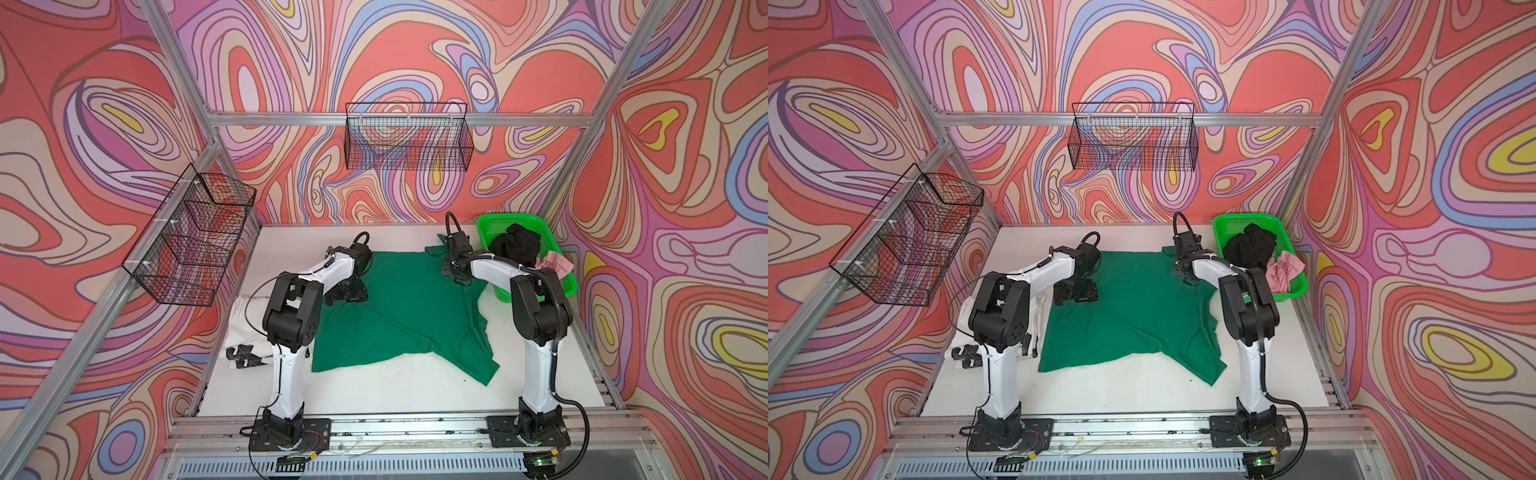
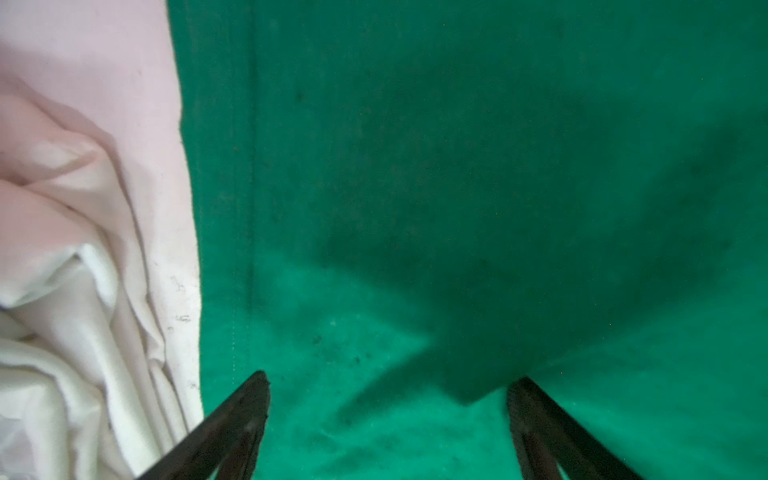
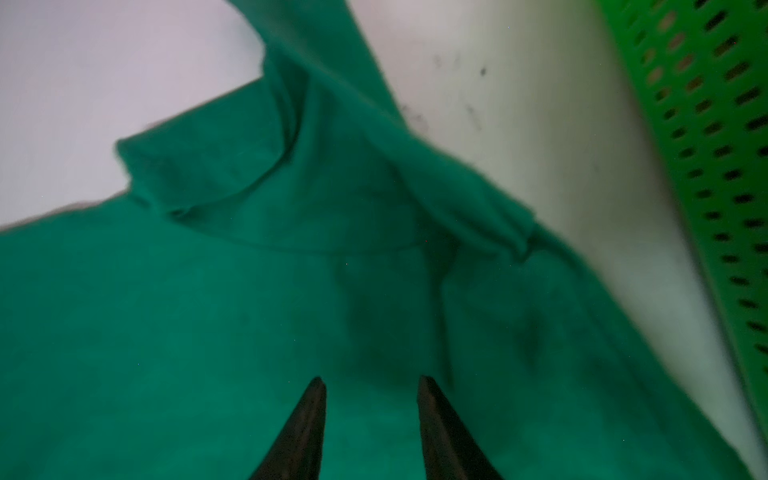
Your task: Fold and stack the t-shirts
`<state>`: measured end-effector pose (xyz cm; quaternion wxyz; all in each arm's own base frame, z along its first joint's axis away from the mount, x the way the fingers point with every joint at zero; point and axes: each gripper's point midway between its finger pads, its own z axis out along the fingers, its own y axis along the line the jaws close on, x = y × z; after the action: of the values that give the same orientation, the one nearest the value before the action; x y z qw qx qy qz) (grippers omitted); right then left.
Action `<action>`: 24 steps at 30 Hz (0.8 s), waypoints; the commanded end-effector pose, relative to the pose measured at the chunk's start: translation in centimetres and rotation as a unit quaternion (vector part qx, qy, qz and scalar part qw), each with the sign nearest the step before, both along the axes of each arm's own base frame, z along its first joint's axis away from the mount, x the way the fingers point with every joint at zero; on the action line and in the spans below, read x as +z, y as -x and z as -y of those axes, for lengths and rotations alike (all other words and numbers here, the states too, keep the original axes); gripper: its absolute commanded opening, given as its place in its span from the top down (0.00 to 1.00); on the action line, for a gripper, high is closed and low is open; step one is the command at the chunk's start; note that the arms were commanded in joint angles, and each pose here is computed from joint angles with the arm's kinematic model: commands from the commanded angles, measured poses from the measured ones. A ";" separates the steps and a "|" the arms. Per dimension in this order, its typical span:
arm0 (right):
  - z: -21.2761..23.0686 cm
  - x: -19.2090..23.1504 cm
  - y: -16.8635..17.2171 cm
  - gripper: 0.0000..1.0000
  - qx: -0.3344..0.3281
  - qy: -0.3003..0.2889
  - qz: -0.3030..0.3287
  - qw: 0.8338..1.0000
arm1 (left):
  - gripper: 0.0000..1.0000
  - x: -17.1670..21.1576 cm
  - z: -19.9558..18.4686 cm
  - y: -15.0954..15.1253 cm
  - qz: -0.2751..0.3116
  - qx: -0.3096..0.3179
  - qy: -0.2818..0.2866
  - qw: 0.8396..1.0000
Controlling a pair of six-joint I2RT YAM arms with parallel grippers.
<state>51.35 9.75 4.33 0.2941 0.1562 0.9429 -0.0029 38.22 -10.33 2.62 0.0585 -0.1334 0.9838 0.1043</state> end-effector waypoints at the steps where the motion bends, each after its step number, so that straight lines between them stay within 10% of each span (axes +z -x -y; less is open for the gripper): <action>1: 2.5 1.2 -2.0 0.61 -0.030 0.031 0.020 0.999 | 0.09 -2.4 -2.8 3.2 -0.073 -0.007 -0.066 0.995; 10: 5.1 1.6 -2.2 0.59 -0.045 0.109 0.000 0.993 | 0.09 -1.4 -3.4 2.3 -0.060 -0.010 -0.076 0.995; 16: 2.6 8.1 -0.5 0.54 -0.030 0.033 0.071 0.996 | 0.09 -1.1 -2.7 2.1 -0.054 -0.013 -0.053 0.997; 24: -1.2 3.9 1.0 0.55 0.021 -0.060 0.011 0.998 | 0.09 -0.9 -1.8 2.2 -0.051 -0.026 -0.046 0.997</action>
<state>51.66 9.35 11.83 0.3488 0.1554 0.9237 0.0302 38.34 -9.46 2.89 0.0621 -0.1163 0.9834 0.1246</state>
